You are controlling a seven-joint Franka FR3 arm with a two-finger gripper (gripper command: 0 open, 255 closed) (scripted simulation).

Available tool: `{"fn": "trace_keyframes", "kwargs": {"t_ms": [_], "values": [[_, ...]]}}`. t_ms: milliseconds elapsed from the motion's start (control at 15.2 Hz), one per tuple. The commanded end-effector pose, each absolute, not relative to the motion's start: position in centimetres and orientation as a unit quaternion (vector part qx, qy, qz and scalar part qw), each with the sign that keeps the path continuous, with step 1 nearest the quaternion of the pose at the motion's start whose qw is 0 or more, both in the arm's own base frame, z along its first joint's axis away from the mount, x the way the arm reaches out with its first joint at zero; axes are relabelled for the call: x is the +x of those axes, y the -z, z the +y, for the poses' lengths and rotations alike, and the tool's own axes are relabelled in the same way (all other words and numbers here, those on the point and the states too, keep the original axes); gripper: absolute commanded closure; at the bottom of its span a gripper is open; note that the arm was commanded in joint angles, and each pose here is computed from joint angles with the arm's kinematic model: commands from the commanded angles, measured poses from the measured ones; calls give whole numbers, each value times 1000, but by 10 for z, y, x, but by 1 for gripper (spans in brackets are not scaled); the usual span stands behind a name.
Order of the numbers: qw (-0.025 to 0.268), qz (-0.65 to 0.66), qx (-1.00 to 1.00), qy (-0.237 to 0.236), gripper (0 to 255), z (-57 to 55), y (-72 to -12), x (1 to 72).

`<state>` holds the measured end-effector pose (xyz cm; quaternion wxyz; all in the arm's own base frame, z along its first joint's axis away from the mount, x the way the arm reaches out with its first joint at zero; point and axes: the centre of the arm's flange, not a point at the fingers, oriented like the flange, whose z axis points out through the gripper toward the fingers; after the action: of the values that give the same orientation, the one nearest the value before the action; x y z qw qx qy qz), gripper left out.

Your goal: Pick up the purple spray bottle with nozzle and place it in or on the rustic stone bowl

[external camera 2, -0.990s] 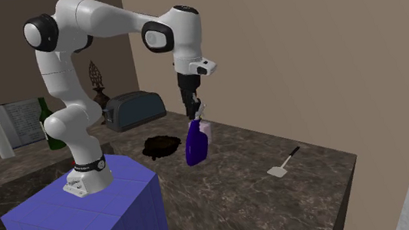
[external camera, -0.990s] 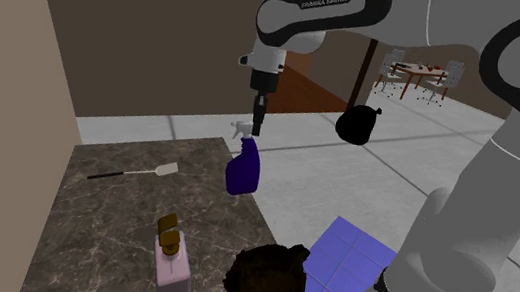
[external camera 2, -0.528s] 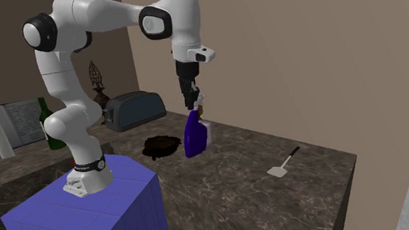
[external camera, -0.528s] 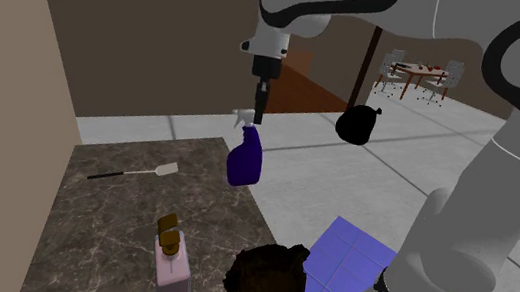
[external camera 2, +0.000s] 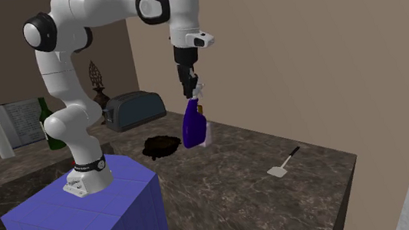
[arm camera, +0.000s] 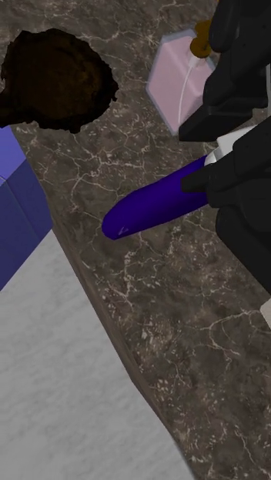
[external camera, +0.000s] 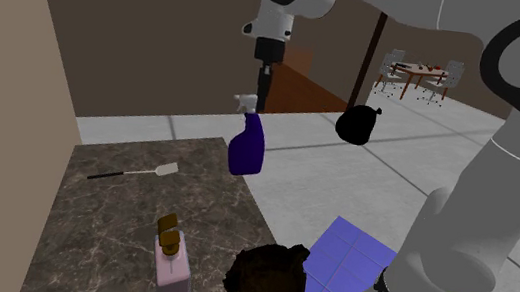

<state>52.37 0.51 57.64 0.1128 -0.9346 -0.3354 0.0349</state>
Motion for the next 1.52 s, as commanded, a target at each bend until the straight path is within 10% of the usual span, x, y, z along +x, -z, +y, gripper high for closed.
{"fn": "trace_keyframes", "kwargs": {"t_ms": [0, 1452], "values": [[113, -335, -935, -35, 255, 5, -587, 524], [113, -335, -935, -35, 255, 124, -675, 303]]}}
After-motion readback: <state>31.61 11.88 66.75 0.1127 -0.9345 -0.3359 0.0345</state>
